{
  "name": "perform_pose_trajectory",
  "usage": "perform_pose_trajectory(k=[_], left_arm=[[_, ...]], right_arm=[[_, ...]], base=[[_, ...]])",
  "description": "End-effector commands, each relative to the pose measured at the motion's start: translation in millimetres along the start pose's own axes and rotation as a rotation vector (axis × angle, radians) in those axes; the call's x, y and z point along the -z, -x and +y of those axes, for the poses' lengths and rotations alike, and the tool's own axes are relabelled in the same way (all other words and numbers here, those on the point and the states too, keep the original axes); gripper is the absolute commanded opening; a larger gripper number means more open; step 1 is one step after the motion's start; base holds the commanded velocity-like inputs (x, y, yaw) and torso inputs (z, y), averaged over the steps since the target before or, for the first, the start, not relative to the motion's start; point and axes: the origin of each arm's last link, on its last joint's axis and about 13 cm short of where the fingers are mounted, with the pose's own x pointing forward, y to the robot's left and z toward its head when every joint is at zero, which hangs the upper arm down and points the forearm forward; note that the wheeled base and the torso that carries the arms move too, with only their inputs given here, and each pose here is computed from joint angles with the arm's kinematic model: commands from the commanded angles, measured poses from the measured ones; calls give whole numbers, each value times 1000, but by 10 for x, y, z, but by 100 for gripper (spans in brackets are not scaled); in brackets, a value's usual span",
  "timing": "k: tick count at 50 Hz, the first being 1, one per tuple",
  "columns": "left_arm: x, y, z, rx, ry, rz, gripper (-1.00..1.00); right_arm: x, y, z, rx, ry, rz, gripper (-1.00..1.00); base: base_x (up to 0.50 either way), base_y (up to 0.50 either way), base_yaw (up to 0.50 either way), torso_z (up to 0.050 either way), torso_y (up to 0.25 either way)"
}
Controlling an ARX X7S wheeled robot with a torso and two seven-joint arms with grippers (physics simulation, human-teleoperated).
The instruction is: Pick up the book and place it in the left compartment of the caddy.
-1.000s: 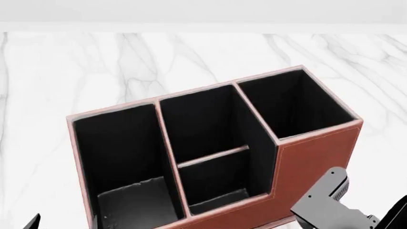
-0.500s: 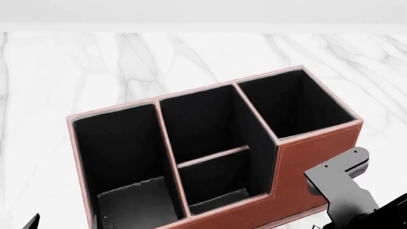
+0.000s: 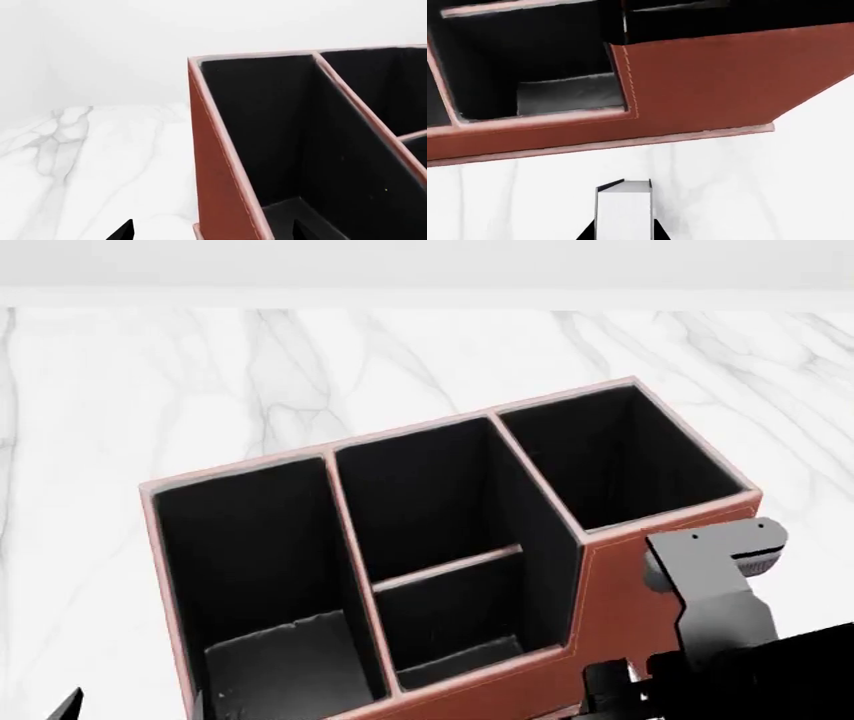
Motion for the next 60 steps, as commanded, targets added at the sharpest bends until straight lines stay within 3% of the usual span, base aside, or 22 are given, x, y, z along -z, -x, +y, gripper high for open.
perform_pose_trajectory(k=[1, 13, 21, 29, 38, 52, 60], left_arm=[[0, 0, 0, 0, 1, 0, 100], [-10, -4, 2, -2, 3, -1, 100], [-13, -7, 6, -3, 6, 0, 100], [-9, -7, 8, -4, 6, 0, 100], [-7, -8, 8, -3, 6, 1, 100], [5, -12, 7, -4, 4, 6, 100], [6, -8, 2, -1, 3, 6, 100]], right_arm=[[-232, 138, 51, 0, -154, -155, -100], [-290, 166, 76, -6, -209, -118, -100], [-369, 277, 96, 30, -268, 5, -100], [-460, 440, 200, 27, -218, 99, -100], [-599, 650, 377, 24, -142, 121, -100], [-923, 983, 666, -16, -12, 102, -100], [-1120, 1014, 744, -35, 24, 40, -100]], base=[[0, 0, 0, 0, 0], [0, 0, 0, 0, 0], [0, 0, 0, 0, 1], [0, 0, 0, 0, 1], [0, 0, 0, 0, 1], [0, 0, 0, 0, 1], [0, 0, 0, 0, 1]])
